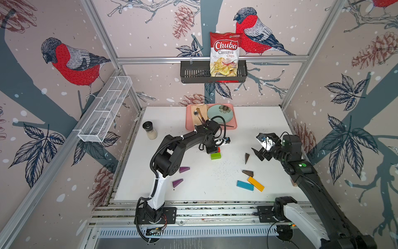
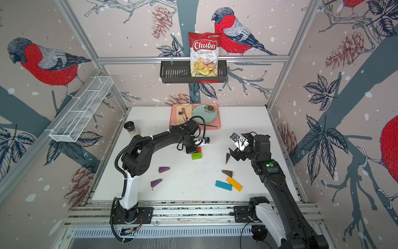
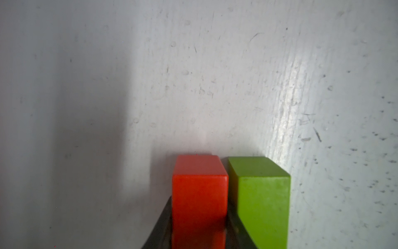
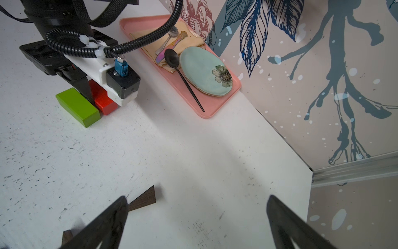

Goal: Assemble a small pinwheel with building blocks
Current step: Assemble the building block at the center of the board.

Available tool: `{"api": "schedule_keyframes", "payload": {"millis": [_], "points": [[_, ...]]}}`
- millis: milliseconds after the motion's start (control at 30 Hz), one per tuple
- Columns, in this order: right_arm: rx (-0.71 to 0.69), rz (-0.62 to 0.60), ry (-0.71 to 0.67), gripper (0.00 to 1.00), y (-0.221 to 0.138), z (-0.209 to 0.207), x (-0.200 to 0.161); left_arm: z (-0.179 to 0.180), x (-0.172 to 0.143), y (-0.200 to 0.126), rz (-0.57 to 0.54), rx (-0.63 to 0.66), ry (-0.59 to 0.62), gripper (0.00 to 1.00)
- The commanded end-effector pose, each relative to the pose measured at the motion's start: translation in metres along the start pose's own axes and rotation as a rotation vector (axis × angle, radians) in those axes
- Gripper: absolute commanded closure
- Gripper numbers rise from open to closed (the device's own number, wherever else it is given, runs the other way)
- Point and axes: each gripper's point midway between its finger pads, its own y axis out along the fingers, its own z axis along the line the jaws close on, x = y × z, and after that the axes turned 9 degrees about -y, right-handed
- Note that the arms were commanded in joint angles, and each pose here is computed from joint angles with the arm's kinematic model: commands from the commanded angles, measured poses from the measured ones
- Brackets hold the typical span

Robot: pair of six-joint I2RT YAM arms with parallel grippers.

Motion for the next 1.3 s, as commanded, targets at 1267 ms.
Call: {"api": "schedule_keyframes", "payload": {"millis": [1267], "points": [[0.029,-0.010,-0.001,0.01,0.005,0.007,-0.003,-0.031,-0.003,-0.051,-0.104,0.086,0.022,0.45]]}}
